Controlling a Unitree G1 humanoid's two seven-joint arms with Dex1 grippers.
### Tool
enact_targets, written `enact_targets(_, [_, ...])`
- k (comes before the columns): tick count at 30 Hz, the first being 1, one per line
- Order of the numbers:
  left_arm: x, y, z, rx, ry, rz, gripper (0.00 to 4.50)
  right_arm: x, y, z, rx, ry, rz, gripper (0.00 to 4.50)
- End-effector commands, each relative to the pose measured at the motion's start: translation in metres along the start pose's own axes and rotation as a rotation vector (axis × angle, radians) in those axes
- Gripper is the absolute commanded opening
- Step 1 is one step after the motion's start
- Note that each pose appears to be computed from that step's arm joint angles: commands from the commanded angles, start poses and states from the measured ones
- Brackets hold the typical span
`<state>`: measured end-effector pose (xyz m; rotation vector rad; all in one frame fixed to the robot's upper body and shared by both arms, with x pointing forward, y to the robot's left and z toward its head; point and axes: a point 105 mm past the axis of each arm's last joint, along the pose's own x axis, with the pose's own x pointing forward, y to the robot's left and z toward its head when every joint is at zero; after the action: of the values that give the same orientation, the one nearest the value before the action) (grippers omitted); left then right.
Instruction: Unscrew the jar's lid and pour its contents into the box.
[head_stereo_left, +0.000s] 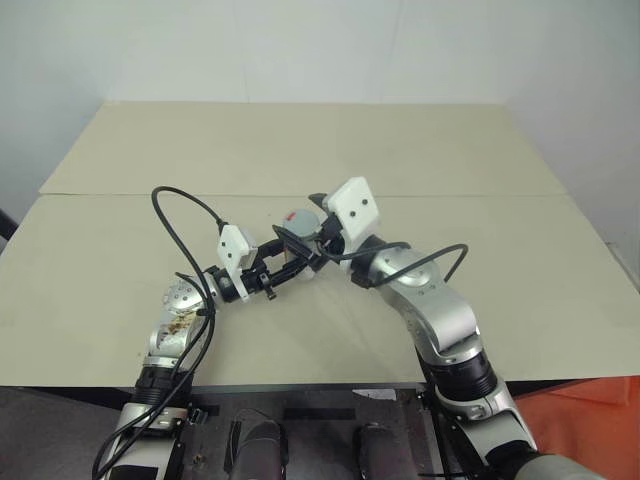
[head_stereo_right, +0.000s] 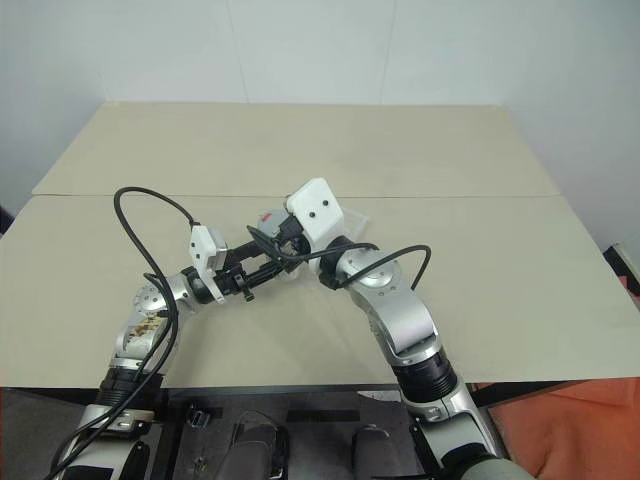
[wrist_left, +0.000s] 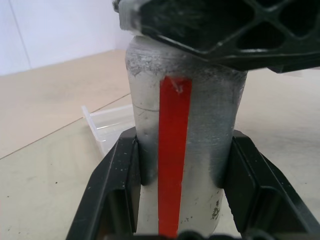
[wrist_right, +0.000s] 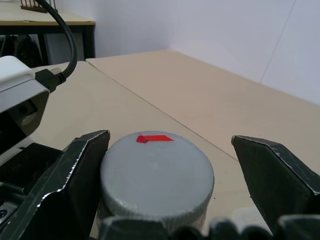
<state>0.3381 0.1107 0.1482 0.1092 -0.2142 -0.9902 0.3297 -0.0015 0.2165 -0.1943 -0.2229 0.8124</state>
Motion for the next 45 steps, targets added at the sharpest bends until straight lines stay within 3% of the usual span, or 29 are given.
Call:
enact_targets(1, [-0.001, 0.005, 0.011, 0.042, -0.034, 0.012, 1.93, -0.008, -0.006, 0.015, -0.016, -0.055, -0.033, 4.47])
enact_targets(30, [-0.002, 0.009, 0.010, 0.050, -0.019, 0.007, 1.93, -0.037, -0.010, 0.003, -0.014, -0.002, -0.023, 4.47])
enact_targets(36, [-0.002, 0.009, 0.010, 0.053, -0.019, 0.003, 1.93, -0.044, 0.005, 0.015, 0.012, -0.029, 0.088, 4.47])
enact_targets(45, [0.001, 0.004, 0.010, 0.061, -0.029, -0.019, 1.93, -0.028, 0.006, 0.019, 0.027, -0.031, 0.111, 4.47])
